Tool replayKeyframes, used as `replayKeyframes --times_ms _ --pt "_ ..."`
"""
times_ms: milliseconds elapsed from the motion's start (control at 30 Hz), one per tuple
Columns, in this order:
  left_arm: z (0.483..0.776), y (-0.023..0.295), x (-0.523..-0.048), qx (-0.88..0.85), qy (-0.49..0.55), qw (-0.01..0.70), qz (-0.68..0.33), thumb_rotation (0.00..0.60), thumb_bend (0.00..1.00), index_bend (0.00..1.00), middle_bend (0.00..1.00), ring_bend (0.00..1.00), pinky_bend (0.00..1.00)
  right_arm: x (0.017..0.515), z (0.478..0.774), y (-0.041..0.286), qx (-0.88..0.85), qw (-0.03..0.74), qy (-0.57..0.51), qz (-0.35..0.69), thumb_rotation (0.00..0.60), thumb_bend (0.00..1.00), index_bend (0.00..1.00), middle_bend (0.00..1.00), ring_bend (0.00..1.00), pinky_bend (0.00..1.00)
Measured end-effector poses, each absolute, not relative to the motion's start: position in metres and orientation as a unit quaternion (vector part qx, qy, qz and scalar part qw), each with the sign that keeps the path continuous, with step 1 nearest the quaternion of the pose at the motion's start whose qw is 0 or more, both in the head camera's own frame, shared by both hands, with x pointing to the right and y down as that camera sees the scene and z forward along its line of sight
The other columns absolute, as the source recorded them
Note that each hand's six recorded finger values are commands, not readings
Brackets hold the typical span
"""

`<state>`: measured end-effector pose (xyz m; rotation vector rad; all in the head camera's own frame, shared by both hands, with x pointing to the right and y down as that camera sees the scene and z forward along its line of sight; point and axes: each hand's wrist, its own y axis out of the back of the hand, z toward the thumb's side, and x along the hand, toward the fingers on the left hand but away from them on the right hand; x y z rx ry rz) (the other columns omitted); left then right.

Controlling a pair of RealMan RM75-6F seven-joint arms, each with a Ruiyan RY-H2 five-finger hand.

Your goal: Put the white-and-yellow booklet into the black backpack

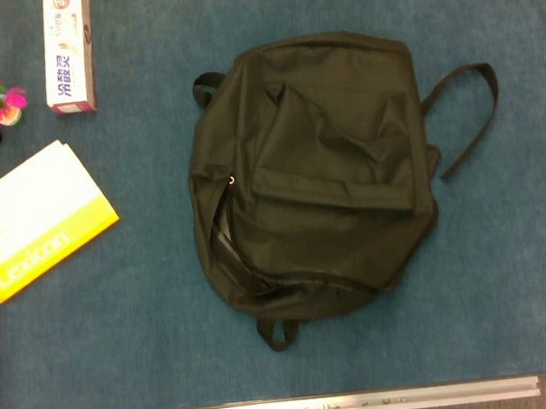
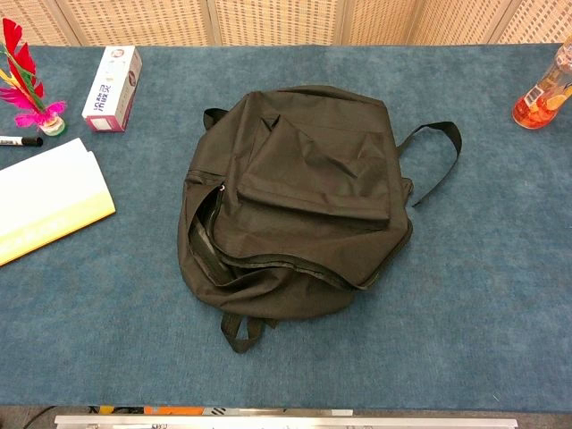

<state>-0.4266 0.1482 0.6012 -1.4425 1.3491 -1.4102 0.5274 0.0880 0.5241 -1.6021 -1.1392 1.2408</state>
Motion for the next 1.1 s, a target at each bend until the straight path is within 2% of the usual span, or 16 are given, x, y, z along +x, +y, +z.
replayKeyframes --times_ms 367,600,867,1000,1100 --pt "0.603 0.15 -0.419 -0.573 0.507 0.353 -0.539 0.6 0.44 0.17 0.27 0.23 0.3 0.525 0.524 0.086 -0.636 0.398 -0.45 0.485 0.6 0.07 0.29 0.35 0.2 0.38" --pt "0.616 0.149 -0.397 -0.606 0.462 0.362 -0.536 0.6 0.44 0.18 0.27 0.23 0.29 0.526 0.527 0.084 -0.638 0.395 -0.447 0.486 0.6 0.07 0.29 0.35 0.2 0.38" --pt "0.651 0.146 -0.373 -0.637 0.398 0.353 -0.558 0.6 0.42 0.18 0.22 0.23 0.27 0.532 0.53 0.084 -0.636 0.39 -0.449 0.493 0.6 0.07 0.29 0.35 0.2 0.38" --pt "0.671 0.144 -0.367 -0.644 0.372 0.338 -0.577 0.6 0.4 0.15 0.17 0.16 0.25 0.535 0.531 0.085 -0.634 0.388 -0.451 0.494 0.6 0.07 0.29 0.35 0.2 0.38" --pt "0.685 0.142 -0.366 -0.644 0.36 0.324 -0.593 0.6 0.39 0.13 0.15 0.15 0.25 0.536 0.532 0.084 -0.635 0.386 -0.451 0.495 0.6 0.07 0.29 0.35 0.2 0.38"
